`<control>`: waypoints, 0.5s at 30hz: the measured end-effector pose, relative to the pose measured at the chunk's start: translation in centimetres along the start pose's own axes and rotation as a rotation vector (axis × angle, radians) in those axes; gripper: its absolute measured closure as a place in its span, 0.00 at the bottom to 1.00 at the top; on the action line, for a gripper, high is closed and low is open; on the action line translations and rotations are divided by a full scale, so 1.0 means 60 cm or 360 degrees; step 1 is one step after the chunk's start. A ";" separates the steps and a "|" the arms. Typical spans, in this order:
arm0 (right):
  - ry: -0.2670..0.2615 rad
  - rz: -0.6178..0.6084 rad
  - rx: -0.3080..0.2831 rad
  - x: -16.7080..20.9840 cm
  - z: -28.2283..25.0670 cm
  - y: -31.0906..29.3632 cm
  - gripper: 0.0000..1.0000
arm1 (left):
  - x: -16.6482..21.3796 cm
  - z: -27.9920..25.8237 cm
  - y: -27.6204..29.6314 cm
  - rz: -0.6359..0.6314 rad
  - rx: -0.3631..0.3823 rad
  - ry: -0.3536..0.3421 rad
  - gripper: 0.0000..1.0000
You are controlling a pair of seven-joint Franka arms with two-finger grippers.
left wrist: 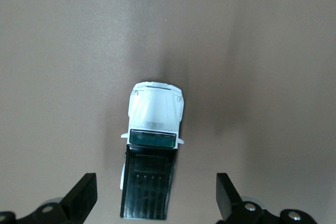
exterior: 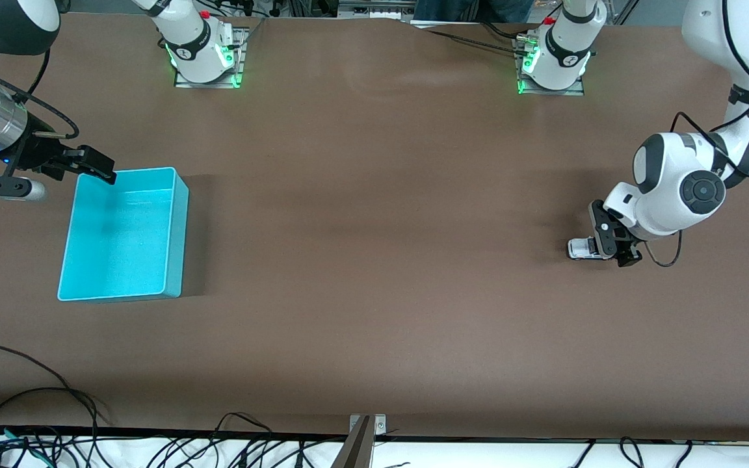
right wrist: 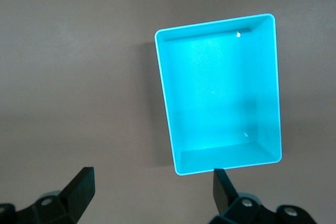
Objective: Wind and store white jeep toy
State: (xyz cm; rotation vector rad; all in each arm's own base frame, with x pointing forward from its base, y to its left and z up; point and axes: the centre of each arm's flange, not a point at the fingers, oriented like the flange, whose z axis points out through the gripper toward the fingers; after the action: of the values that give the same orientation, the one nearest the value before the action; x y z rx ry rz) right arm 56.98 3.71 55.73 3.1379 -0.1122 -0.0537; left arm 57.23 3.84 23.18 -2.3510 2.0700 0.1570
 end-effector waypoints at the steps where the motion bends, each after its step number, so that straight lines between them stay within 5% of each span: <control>1: 0.0000 0.0000 0.0000 0.000 0.000 0.000 0.00 | -0.001 0.004 -0.001 0.0010 0.0004 0.0002 0.00; 15: 0.0000 0.0002 0.0000 0.000 0.000 0.001 0.00 | -0.004 0.039 -0.002 0.0097 -0.0011 0.0008 0.05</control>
State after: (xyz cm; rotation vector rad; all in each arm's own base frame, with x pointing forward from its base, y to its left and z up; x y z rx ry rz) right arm 56.98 3.65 55.73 3.1379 -0.1141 -0.0538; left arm 57.15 4.24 20.85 -2.2960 2.1476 0.1590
